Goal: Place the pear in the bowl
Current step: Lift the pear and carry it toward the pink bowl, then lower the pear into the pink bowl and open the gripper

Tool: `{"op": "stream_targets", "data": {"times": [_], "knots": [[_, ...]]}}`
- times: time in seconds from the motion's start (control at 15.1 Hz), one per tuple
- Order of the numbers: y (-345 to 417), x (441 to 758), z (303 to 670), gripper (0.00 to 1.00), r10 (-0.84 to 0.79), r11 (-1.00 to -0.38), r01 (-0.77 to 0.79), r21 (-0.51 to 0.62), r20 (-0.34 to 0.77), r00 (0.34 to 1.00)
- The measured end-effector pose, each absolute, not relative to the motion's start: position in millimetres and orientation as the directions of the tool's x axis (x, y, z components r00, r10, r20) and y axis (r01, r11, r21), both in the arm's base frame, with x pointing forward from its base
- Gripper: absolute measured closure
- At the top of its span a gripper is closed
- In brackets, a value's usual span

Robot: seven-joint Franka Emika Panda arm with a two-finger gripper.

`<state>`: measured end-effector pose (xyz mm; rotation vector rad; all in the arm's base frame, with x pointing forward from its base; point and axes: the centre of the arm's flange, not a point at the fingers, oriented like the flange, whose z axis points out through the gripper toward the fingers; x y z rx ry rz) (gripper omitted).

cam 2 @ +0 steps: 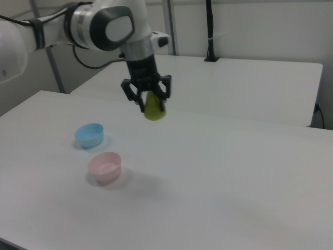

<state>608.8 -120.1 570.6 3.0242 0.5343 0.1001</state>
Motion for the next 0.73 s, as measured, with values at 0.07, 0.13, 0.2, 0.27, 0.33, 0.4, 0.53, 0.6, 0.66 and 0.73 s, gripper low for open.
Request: {"op": "stream_targets", "data": {"times": [0.07, 0.13, 0.2, 0.27, 0.33, 0.4, 0.53, 0.6, 0.66, 0.73], "knots": [[-104.1, 609.3, 573.4, 0.39, 0.343, -0.938, 0.339, 0.076, 0.051, 0.938], [-87.5, 610.0, 576.1, 0.39, 0.339, -0.939, 0.335, 0.074, 0.053, 0.939], [-70.5, 610.2, 578.9, 0.39, 0.334, -0.941, 0.33, 0.072, 0.055, 0.941], [-55.3, 609.4, 581.3, 0.39, 0.327, -0.944, 0.323, 0.069, 0.054, 0.943], [-41.1, 607.8, 583.4, 0.39, 0.321, -0.946, 0.318, 0.064, 0.049, 0.946], [-27.2, 605.4, 585.1, 0.39, 0.32, -0.946, 0.317, 0.061, 0.045, 0.946], [1.0, 599.0, 584.6, 0.39, 0.324, -0.945, 0.322, 0.055, 0.037, 0.945], [16.4, 594.2, 581.2, 0.39, 0.325, -0.945, 0.324, 0.051, 0.028, 0.945], [30.2, 589.4, 576.1, 0.39, 0.327, -0.944, 0.326, 0.046, 0.017, 0.945], [43.2, 584.7, 569.5, 0.39, 0.327, -0.944, 0.326, 0.042, 0.003, 0.945]]}}
